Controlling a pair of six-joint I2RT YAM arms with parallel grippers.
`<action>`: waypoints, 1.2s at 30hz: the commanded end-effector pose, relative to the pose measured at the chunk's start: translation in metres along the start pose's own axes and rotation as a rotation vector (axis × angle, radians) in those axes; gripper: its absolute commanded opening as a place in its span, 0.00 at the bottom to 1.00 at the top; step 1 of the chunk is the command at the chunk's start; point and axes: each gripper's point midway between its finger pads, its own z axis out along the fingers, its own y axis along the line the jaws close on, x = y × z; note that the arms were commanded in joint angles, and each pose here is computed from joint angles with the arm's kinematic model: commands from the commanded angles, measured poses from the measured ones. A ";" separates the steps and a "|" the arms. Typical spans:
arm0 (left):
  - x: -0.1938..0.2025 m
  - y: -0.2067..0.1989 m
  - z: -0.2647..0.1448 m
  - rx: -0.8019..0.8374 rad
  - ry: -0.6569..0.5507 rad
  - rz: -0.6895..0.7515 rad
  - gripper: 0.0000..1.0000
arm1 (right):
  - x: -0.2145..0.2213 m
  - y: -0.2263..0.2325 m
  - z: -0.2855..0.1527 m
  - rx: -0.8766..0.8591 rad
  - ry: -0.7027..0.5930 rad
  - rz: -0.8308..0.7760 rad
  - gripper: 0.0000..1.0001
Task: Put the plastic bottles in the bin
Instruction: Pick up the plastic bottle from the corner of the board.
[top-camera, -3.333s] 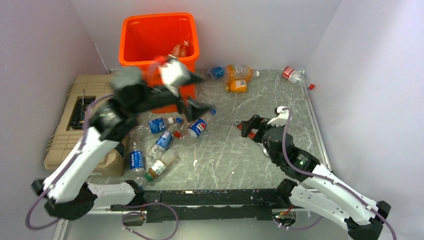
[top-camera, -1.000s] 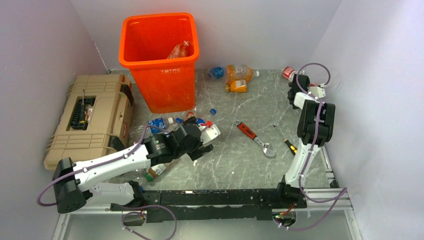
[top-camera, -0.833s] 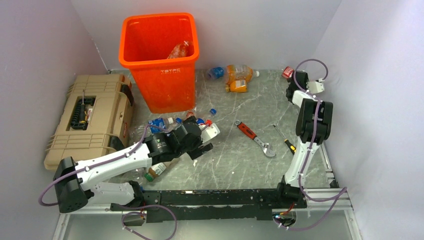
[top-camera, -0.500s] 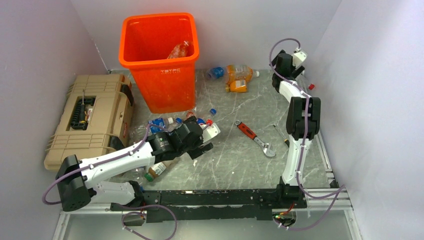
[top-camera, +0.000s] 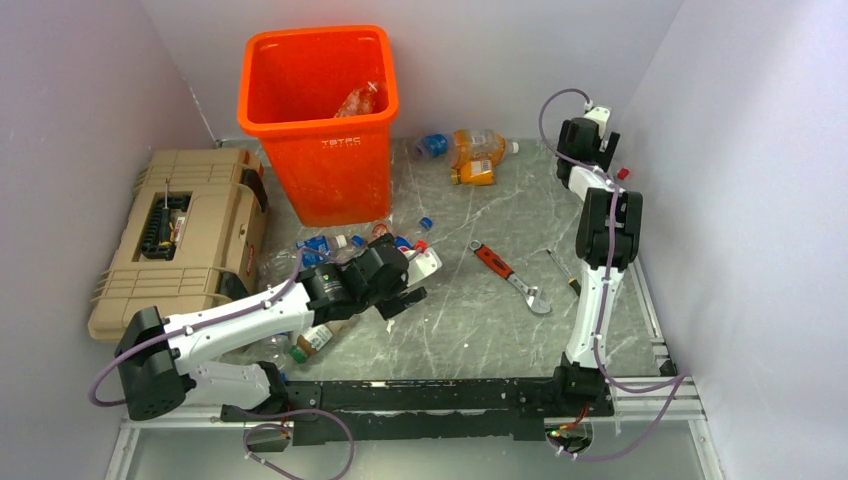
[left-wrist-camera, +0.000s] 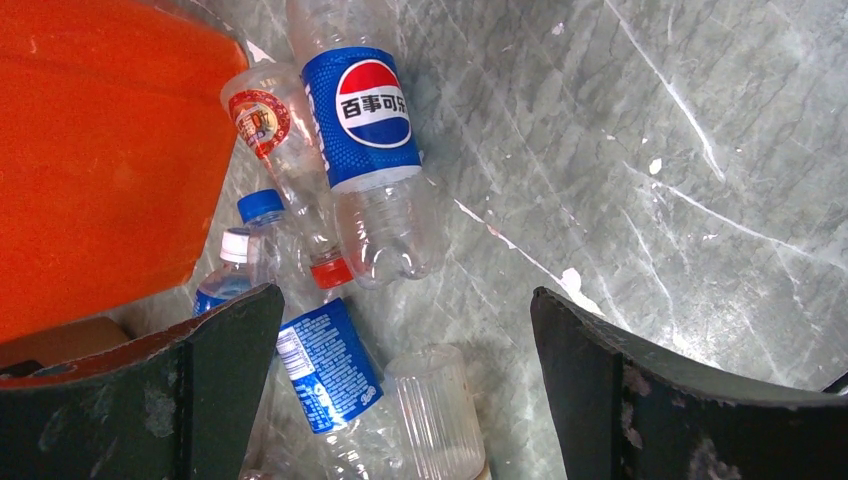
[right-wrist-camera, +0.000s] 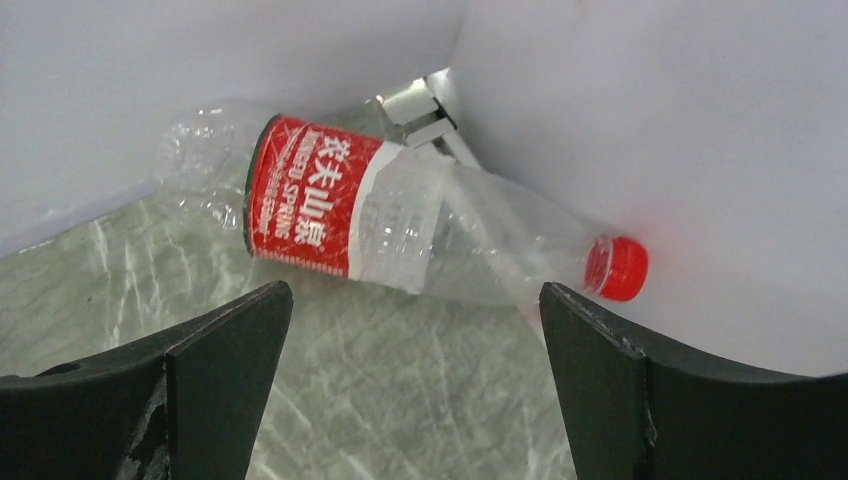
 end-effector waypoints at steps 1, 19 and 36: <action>-0.011 0.006 -0.002 -0.017 -0.011 -0.020 0.99 | -0.048 -0.004 0.007 -0.020 -0.099 -0.030 1.00; -0.003 0.002 0.008 -0.004 0.053 -0.021 1.00 | -0.016 -0.007 0.038 -0.143 -0.027 0.001 1.00; -0.006 -0.003 0.008 0.027 0.058 -0.031 0.99 | 0.004 0.019 0.020 -0.280 0.057 0.083 0.98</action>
